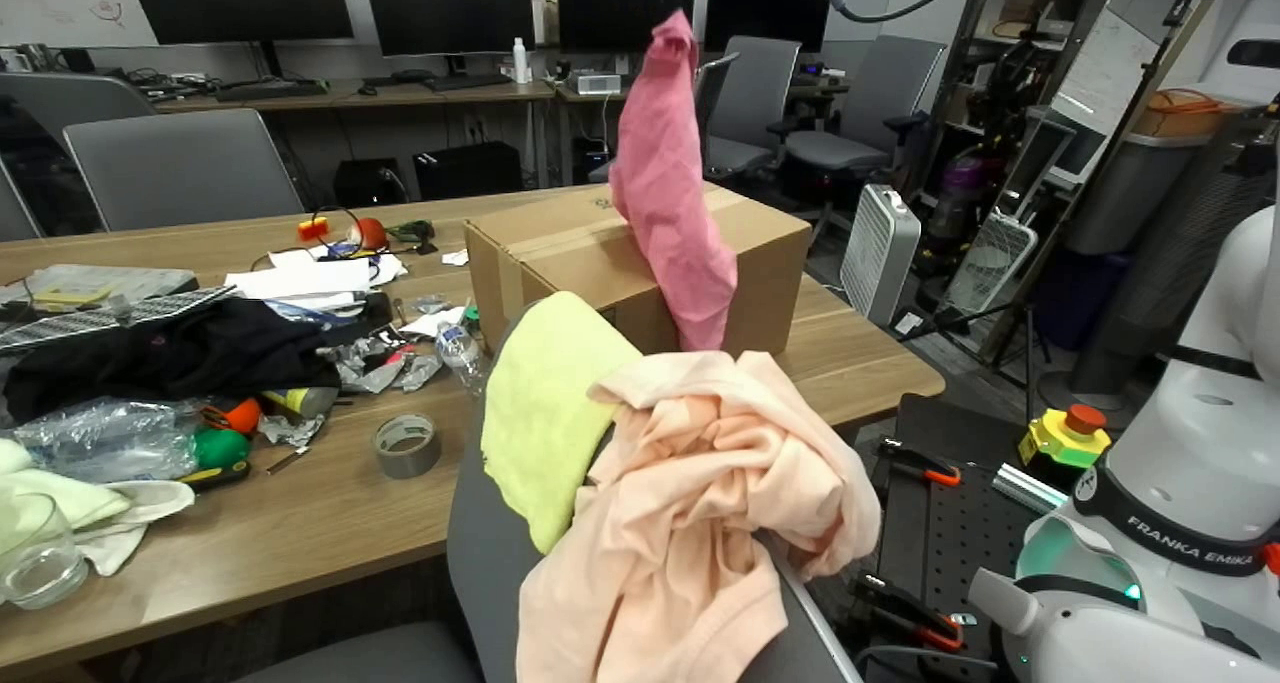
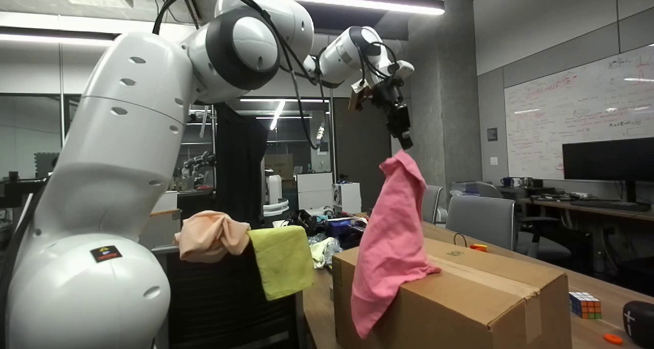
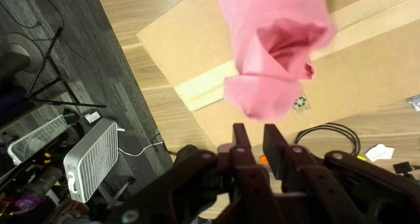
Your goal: Move the pink and peach shirt and the green towel to the top of the box
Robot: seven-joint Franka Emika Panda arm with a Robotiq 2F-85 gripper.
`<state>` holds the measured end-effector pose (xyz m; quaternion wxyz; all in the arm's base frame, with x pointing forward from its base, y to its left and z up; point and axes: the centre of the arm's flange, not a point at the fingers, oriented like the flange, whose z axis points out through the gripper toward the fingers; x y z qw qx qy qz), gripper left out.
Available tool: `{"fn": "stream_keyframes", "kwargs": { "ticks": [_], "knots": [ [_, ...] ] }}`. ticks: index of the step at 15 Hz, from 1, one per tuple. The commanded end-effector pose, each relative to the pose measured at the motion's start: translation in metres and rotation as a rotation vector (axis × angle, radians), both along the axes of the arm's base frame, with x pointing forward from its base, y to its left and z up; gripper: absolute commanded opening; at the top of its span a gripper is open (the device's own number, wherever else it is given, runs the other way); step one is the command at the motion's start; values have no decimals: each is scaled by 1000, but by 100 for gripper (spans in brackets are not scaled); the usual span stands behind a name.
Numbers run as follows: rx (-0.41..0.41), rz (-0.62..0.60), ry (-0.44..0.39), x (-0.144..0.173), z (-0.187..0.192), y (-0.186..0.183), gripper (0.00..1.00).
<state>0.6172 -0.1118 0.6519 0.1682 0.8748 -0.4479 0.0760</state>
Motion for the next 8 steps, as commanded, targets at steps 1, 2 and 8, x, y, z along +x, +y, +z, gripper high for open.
{"fn": "stream_keyframes", "kwargs": {
  "ticks": [1, 2, 8],
  "knots": [
    [58, 51, 51, 14, 12, -9, 53],
    [65, 52, 59, 13, 9, -10, 60],
    [101, 177, 116, -20, -20, -7, 100]
  ]
}}
